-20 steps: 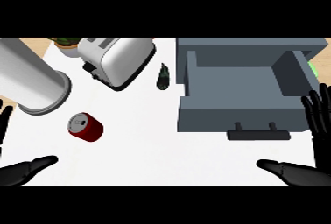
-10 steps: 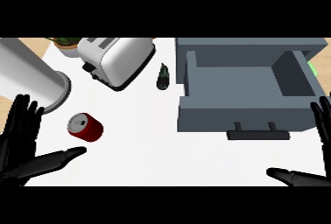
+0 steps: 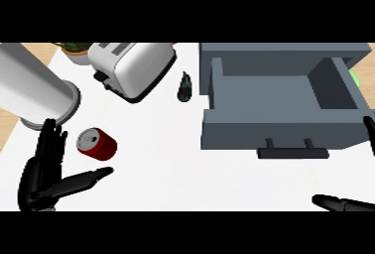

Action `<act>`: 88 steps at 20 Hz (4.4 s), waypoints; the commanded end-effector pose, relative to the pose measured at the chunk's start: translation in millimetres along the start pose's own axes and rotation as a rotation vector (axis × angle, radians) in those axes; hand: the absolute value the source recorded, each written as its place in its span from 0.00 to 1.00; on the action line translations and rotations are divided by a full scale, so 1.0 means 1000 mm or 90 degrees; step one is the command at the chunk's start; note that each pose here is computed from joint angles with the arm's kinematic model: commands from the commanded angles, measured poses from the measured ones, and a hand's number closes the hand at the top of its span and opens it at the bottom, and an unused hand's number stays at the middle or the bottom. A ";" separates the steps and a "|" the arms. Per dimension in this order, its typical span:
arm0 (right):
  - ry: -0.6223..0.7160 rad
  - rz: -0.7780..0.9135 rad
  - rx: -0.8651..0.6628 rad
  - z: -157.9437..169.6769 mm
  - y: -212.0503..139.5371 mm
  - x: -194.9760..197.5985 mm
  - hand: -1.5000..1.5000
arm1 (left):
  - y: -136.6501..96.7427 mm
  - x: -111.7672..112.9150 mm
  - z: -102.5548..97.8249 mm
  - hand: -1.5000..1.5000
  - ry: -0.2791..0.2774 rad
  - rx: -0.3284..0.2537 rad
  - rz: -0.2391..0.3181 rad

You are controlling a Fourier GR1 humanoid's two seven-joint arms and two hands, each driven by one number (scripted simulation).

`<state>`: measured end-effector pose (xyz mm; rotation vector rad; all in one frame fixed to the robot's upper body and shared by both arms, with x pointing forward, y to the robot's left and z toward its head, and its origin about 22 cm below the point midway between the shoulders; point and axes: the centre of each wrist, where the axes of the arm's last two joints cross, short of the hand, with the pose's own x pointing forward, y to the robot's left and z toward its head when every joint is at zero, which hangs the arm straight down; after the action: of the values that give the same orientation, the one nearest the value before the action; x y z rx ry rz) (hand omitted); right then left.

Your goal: Pick up the can, place it into the drawer and close the drawer

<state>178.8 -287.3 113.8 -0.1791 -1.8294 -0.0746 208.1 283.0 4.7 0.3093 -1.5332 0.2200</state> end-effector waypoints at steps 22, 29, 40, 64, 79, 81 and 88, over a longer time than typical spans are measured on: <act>-0.008 0.015 -0.002 0.001 -0.012 0.014 0.00 | 0.006 -0.109 -0.048 0.00 0.065 0.054 0.010; -0.024 0.009 -0.002 0.007 -0.012 0.037 0.00 | 0.018 -0.132 -0.050 0.00 0.069 0.062 0.012; -0.019 0.021 0.002 0.020 -0.013 0.030 0.00 | 0.006 -0.142 -0.060 0.00 0.046 -0.034 0.024; -0.024 0.029 -0.017 0.011 -0.006 0.036 0.00 | -0.124 -0.099 -0.096 1.00 -0.027 -0.190 0.127; -0.033 0.049 -0.037 -0.011 -0.002 0.027 0.00 | -0.196 0.038 -0.136 1.00 -0.089 -0.305 0.079; -0.032 0.057 -0.047 0.009 -0.023 0.021 0.00 | -0.196 0.062 -0.134 1.00 -0.087 -0.314 0.084; -0.033 0.049 -0.032 -0.008 -0.029 0.030 0.00 | -0.242 0.145 -0.128 1.00 -0.103 -0.329 0.094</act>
<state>167.2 -303.4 152.1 -0.2881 -1.8744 -0.0605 409.5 110.4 93.2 -0.1771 -1.7048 -0.0778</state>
